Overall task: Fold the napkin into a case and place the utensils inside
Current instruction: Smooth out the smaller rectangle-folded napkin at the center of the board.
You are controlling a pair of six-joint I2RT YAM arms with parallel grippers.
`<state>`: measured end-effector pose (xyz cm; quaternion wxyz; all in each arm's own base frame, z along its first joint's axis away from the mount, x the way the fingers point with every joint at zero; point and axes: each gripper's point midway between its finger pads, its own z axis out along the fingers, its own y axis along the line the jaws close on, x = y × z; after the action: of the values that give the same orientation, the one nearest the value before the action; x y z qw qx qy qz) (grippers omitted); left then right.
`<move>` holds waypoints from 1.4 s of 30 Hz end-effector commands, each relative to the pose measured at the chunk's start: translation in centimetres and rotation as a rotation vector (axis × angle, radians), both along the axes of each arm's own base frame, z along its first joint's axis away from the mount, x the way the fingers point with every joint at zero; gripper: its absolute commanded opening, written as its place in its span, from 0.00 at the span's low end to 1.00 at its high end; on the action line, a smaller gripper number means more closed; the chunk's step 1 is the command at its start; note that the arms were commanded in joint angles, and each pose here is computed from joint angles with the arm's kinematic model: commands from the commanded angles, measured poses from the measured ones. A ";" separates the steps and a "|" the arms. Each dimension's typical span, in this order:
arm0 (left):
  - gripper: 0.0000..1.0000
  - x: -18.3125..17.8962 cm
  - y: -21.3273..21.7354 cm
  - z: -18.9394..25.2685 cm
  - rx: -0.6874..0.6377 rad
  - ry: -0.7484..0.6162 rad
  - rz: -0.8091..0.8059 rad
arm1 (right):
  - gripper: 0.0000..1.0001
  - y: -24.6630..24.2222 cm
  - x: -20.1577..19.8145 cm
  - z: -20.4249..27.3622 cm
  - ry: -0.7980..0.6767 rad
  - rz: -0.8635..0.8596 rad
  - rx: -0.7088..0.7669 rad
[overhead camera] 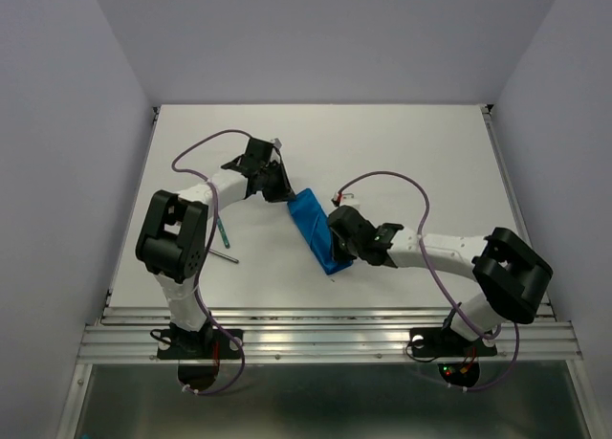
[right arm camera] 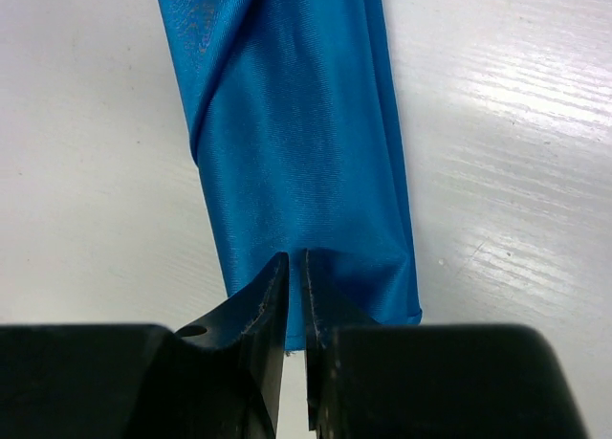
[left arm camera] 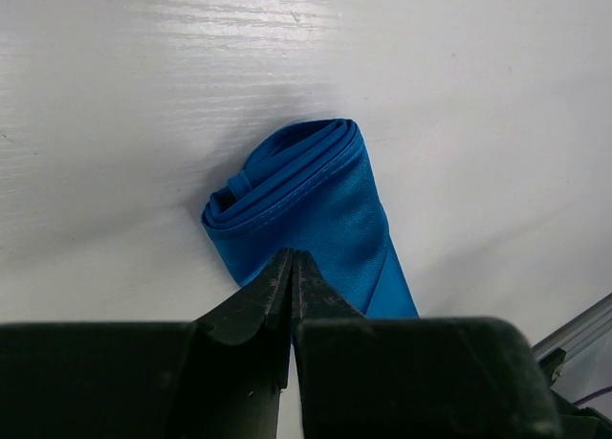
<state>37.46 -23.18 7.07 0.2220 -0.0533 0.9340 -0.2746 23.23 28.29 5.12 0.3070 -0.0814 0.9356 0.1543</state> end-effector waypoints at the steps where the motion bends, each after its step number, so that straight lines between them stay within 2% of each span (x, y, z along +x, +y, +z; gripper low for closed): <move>1: 0.15 0.8 -1.2 1.3 -0.011 -0.046 -0.033 | 0.16 0.0 1.3 0.4 -0.014 -0.035 -0.006; 9: 0.15 1.8 -1.5 -2.0 0.020 0.000 -0.025 | 0.17 -3.1 1.5 -2.6 0.045 -0.075 -0.071; 14: 0.14 0.8 -1.1 -3.4 0.042 0.033 -0.027 | 0.18 -3.5 2.1 -1.4 0.020 -0.048 -0.051; 20: 0.14 -2.3 0.6 -1.7 0.072 0.024 -0.012 | 0.19 -2.9 3.7 3.3 -0.076 -0.040 0.011; 26: 0.15 -3.9 1.2 2.0 0.083 -0.040 0.001 | 0.19 -2.2 3.0 4.6 -0.043 -0.016 0.053; 30: 0.15 -2.8 0.3 3.1 0.069 -0.071 -0.011 | 0.19 -2.1 1.5 3.1 0.034 -0.009 0.070; 35: 0.15 -0.5 -1.3 2.7 0.060 -0.080 -0.038 | 0.23 -2.8 1.1 2.2 0.070 0.007 0.019; 42: 0.15 1.8 -2.6 0.1 0.083 -0.043 -0.058 | 0.23 -3.6 0.8 0.8 0.117 -0.030 -0.008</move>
<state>38.25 -25.11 6.36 0.2231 -0.0263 0.9442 -0.2407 23.85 25.22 6.08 0.2622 -0.0745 0.9492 0.1570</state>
